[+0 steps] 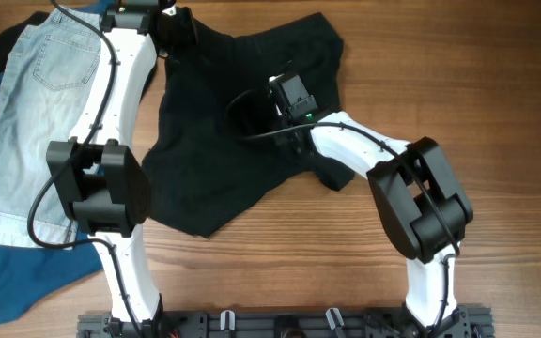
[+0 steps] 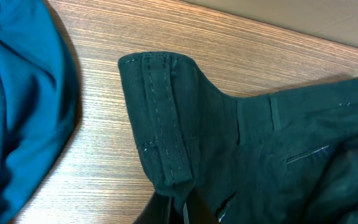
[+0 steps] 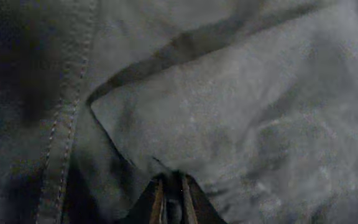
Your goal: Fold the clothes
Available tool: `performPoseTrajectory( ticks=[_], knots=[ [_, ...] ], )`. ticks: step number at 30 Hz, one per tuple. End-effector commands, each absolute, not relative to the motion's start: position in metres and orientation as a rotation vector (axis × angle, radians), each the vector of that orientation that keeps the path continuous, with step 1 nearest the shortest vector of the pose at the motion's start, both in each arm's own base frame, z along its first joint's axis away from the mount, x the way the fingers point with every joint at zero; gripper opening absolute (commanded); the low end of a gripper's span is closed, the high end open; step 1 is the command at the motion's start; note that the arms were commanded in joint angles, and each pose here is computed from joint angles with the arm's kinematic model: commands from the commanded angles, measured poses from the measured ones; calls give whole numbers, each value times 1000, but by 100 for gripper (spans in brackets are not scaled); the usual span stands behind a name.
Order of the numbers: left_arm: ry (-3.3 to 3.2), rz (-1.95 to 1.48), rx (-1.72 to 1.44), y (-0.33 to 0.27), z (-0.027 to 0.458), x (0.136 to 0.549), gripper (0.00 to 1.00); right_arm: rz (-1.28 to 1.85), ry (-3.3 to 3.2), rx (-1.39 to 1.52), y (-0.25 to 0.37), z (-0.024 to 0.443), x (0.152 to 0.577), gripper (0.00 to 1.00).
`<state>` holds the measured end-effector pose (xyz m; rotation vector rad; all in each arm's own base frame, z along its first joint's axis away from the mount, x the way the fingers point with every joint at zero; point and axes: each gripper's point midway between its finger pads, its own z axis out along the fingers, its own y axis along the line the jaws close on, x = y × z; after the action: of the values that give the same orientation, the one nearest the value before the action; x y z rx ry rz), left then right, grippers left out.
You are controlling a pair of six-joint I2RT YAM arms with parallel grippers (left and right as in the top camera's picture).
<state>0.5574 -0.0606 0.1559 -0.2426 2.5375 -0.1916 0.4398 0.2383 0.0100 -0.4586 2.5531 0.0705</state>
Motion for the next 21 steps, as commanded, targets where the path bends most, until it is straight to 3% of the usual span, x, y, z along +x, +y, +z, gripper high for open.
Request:
performPoseTrajectory(
  ticks=[1,7,21],
  knots=[
    [2531,-216,-255,-62,160,558,4,64,2475,-218,215,75,453,4],
    [2532,-213,-253,-61,160,558,4,122,2535,-67,152,132,434,4],
    [2558,-171,-325,-31,154,553,4,149,2814,595,-11,97,386,4]
  ],
)
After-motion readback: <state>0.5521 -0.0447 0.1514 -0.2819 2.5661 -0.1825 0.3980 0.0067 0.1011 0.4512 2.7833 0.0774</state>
